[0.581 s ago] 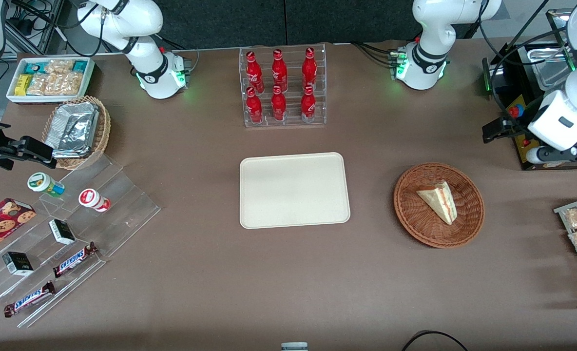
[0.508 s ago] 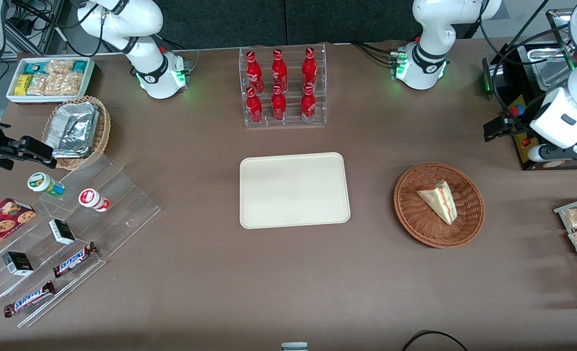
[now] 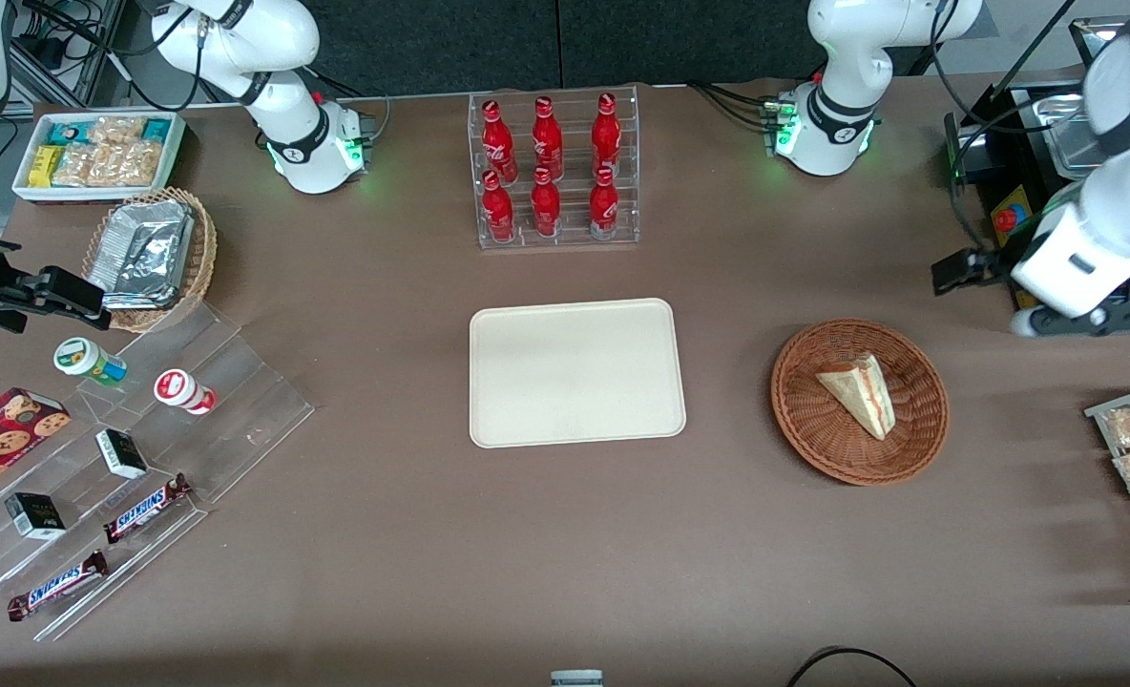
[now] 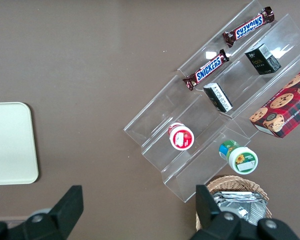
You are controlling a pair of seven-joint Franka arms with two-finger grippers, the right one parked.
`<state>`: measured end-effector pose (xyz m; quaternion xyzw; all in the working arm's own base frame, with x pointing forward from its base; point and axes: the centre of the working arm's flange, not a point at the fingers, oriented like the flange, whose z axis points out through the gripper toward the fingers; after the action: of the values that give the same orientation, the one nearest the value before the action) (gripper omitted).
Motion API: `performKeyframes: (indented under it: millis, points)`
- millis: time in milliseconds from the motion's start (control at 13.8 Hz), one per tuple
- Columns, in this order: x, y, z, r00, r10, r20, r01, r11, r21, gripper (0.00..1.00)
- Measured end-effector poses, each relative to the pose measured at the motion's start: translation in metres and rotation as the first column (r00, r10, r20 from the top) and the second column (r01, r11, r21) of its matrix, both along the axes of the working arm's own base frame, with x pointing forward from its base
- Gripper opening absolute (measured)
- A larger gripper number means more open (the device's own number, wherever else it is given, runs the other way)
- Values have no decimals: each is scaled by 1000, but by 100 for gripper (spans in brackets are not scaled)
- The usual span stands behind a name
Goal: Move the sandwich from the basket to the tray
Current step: 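Move the left gripper down over the wrapped sandwich in the wicker basket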
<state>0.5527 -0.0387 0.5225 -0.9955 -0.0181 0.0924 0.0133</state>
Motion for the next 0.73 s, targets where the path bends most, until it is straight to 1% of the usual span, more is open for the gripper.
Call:
performKeyframes:
  millis: [145,218,290,435,581,726]
  points:
    - [0,0,-42,1000,9,-3,-9,1000,1,100]
    - [-1,1,-60,1000,28,4,-28,1000,3,100]
    - [-2,1,-76,998,55,16,-56,998,7,100]
    - [-3,1,-100,990,130,52,-131,991,12,100]
    - [-4,0,-118,973,216,84,-218,976,15,100]
    - [-4,0,-132,941,320,111,-323,946,15,100]
